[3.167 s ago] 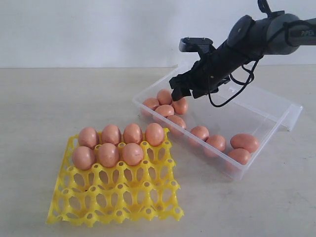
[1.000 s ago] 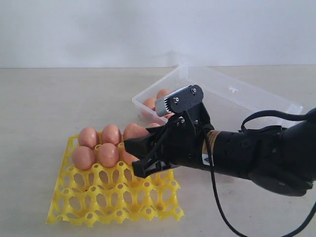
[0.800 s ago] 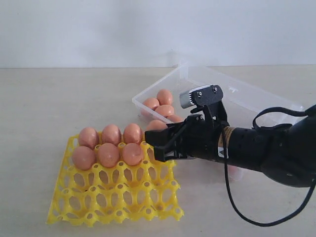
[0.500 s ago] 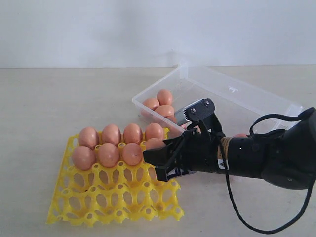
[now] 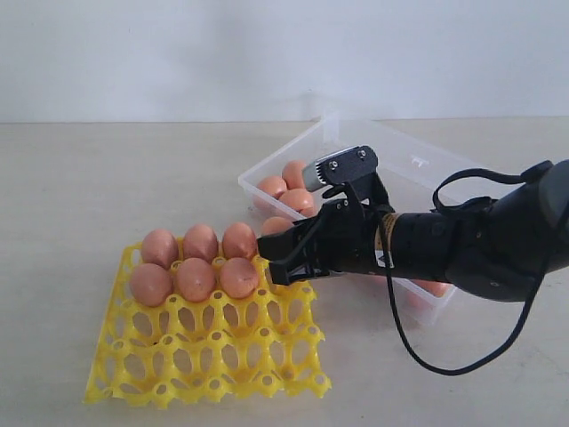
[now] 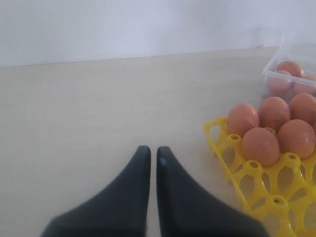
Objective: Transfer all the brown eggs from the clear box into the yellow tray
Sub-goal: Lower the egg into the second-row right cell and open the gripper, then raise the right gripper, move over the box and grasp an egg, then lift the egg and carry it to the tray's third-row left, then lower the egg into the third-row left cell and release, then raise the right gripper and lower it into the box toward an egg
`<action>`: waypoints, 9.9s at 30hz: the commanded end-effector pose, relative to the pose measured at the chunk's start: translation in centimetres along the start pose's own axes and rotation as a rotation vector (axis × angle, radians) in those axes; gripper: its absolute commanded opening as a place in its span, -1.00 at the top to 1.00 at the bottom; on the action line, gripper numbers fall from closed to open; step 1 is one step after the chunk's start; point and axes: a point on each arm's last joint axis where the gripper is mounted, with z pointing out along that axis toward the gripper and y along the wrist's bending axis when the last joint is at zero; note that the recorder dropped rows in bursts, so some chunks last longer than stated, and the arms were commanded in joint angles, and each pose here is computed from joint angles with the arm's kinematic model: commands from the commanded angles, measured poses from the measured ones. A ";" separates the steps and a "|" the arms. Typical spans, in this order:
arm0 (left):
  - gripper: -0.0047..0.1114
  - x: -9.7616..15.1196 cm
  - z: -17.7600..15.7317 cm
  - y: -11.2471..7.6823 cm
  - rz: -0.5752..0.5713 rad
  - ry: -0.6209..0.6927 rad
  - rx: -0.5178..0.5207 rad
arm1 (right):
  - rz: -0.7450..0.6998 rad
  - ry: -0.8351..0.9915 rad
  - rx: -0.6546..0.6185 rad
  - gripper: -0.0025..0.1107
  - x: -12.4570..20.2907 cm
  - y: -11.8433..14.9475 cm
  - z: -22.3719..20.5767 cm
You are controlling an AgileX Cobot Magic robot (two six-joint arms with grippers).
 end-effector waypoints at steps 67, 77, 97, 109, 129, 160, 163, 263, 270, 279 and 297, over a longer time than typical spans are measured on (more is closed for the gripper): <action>0.85 0.1 0.0 0.0 0.004 -0.003 0.003 | 0.035 0.212 0.104 0.96 1.3 -0.5 -0.5; 0.85 0.1 0.0 0.0 0.004 -0.003 0.003 | -0.004 0.222 0.076 0.96 1.4 0.6 -0.1; 0.85 0.1 0.0 0.0 0.004 -0.003 0.003 | -0.150 0.400 0.726 0.96 -14.3 -4.5 -1.6; 0.85 0.1 0.0 0.0 0.004 -0.003 0.003 | 0.088 0.850 0.109 0.88 -12.8 -8.7 3.8; 0.85 0.1 0.0 0.0 0.004 -0.003 0.003 | 0.128 0.832 0.117 0.05 -9.4 -10.5 7.1; 0.85 0.1 0.0 0.0 0.004 -0.003 0.003 | 0.437 0.592 0.349 0.96 -10.9 -8.5 2.5; 0.85 0.1 0.0 0.0 0.004 -0.003 0.003 | 0.492 0.431 0.405 0.96 -11.4 -6.2 -1.5; 0.85 0.1 0.0 0.0 0.004 -0.003 0.003 | -0.202 0.090 -0.152 0.26 -2.6 14.9 8.8; 0.85 0.1 0.0 0.0 0.004 -0.003 0.003 | -0.202 0.091 -0.151 -0.01 -2.6 14.9 8.8; 0.85 0.1 0.0 0.0 0.004 -0.003 0.003 | -0.208 0.097 -0.146 -0.04 -2.6 14.8 8.8; 0.85 0.1 0.0 0.0 0.004 -0.003 0.003 | -0.175 0.772 0.741 0.55 -10.7 -2.4 -5.9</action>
